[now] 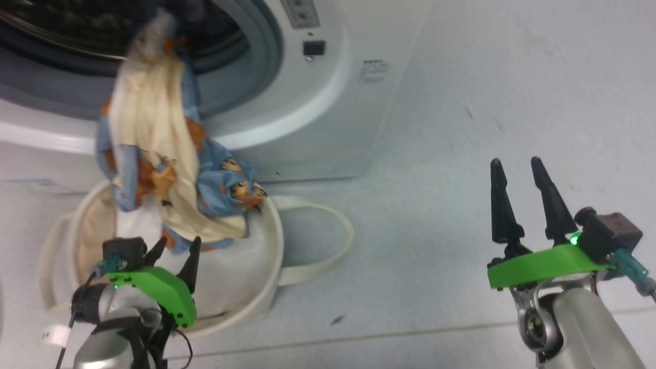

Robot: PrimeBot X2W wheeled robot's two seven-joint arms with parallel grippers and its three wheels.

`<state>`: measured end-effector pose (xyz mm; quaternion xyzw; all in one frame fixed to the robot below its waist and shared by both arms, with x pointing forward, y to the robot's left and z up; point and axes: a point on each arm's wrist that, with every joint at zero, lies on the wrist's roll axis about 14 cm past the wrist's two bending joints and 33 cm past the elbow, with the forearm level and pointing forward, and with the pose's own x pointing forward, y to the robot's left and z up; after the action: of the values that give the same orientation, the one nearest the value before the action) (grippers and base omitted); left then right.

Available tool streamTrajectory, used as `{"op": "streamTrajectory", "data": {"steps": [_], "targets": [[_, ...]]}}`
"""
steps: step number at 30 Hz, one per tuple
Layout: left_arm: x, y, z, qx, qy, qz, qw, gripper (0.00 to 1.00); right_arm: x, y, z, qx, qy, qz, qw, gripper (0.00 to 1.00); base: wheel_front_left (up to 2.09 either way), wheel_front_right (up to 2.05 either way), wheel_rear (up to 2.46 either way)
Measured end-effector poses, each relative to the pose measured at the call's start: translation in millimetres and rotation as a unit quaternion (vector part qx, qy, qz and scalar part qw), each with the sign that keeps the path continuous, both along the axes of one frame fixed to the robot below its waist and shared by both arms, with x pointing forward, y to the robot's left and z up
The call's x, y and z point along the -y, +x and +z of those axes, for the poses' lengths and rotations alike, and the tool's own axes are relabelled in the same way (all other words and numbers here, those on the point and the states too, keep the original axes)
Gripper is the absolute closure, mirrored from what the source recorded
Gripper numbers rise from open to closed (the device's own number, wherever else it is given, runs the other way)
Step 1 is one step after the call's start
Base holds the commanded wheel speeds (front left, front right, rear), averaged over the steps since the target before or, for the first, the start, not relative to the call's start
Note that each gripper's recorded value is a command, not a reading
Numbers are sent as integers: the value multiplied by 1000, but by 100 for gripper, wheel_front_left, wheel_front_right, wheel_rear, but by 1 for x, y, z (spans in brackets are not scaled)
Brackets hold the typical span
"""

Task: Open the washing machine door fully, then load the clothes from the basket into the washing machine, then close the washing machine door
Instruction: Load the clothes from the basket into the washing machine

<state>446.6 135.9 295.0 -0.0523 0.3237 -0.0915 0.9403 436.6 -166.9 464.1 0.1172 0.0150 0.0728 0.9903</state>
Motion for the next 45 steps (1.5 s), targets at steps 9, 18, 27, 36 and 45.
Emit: {"op": "streamTrajectory", "data": {"steps": [9,18,27,36,45], "targets": [[15,6,-42,-62,12,-35,997,0,17,0,-21,-26,-9,-32,999,0,0,0,0],[22,28,-71,-83,11,-45,995,0,30,7,-44,-49,-27,-52,997,0,0,0,0],[19,56,-97,-93,8,-36,995,0,29,16,-72,-74,-38,-51,995,0,0,0,0],[25,80,-109,-77,-6,-29,997,0,31,18,-93,-94,-44,-56,993,0,0,0,0],[28,94,-88,-42,-38,-2,998,100,22,28,-87,-78,-39,-45,995,0,0,0,0]]}}
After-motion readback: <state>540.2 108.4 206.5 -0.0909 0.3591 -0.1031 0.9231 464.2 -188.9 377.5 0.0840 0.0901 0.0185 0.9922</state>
